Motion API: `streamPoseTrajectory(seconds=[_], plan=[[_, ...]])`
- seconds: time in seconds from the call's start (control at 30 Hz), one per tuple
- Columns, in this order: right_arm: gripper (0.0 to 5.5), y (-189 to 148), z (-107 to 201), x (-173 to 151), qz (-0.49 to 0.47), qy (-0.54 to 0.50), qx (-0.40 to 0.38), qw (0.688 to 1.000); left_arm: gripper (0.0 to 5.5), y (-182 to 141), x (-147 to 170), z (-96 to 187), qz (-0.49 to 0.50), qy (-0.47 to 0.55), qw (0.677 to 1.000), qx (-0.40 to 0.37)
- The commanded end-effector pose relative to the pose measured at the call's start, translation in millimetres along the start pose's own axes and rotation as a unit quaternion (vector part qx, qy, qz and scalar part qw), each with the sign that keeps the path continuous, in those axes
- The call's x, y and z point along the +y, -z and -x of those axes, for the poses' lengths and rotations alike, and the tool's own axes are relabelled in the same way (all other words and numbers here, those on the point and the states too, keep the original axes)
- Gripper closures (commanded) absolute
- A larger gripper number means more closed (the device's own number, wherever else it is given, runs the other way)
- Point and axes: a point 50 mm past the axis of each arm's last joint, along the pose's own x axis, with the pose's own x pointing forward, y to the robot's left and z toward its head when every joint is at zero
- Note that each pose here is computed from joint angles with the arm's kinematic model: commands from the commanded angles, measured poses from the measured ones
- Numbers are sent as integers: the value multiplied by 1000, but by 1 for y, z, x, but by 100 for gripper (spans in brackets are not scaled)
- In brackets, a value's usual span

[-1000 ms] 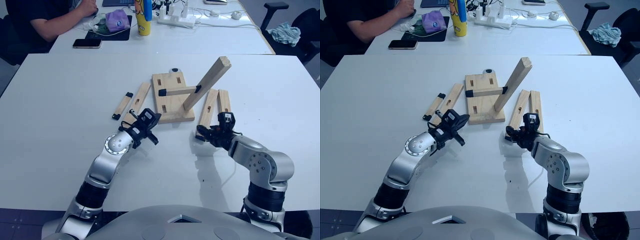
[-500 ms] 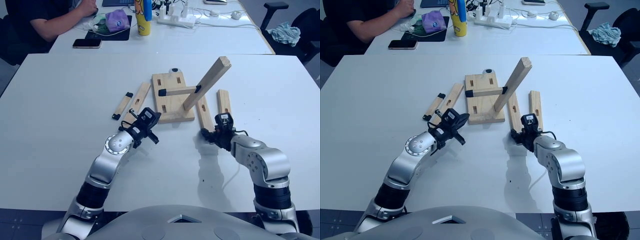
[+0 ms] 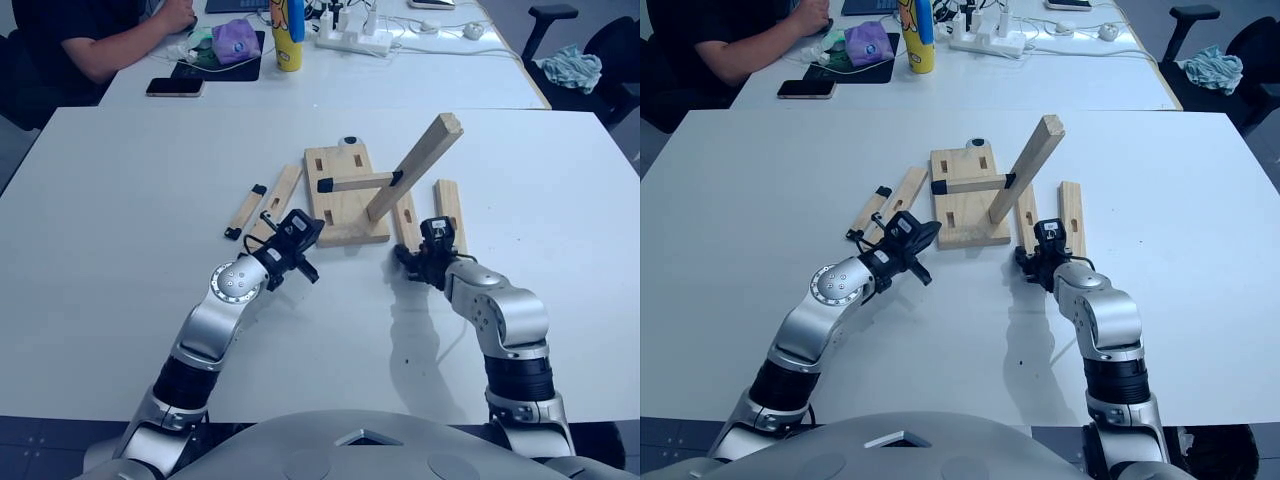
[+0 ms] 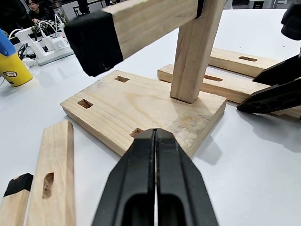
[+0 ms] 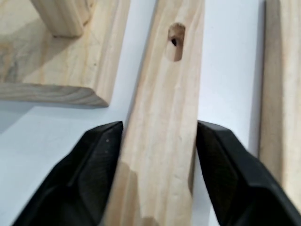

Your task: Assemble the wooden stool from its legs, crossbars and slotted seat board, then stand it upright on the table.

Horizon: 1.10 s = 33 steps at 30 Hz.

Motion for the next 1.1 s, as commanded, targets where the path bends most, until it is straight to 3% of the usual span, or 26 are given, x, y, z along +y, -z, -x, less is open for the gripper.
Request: streamPoseTrajectory(seconds=[0.03, 0.17, 0.4, 0.5, 0.67, 0.73, 0.9, 1.1], plan=[[341, 13, -4, -4, -7, 19, 29, 999, 550, 1, 1, -1, -13, 7, 1000, 6], [343, 2, -4, -8, -12, 35, 2, 999, 550, -1, 2, -1, -10, 11, 1000, 1], [343, -82, 21, -48, -63, 101, -209, 971, 472, -10, -3, 3, 56, 36, 997, -43], [343, -109, 33, -78, -105, 44, -282, 953, 428, -17, -8, 9, 112, 73, 988, -78], [343, -103, 49, -149, -167, -25, -306, 937, 364, -29, -20, 22, 193, 144, 964, -118], [343, -113, 58, -149, -208, -128, -338, 909, 338, -34, -24, 26, 223, 168, 951, -130], [343, -135, 91, -121, -194, -375, -358, 833, 264, -41, -25, 36, 280, 212, 924, -149], [343, -124, 114, -93, -148, -536, -269, 786, 192, -46, -16, 45, 315, 222, 908, -166]])
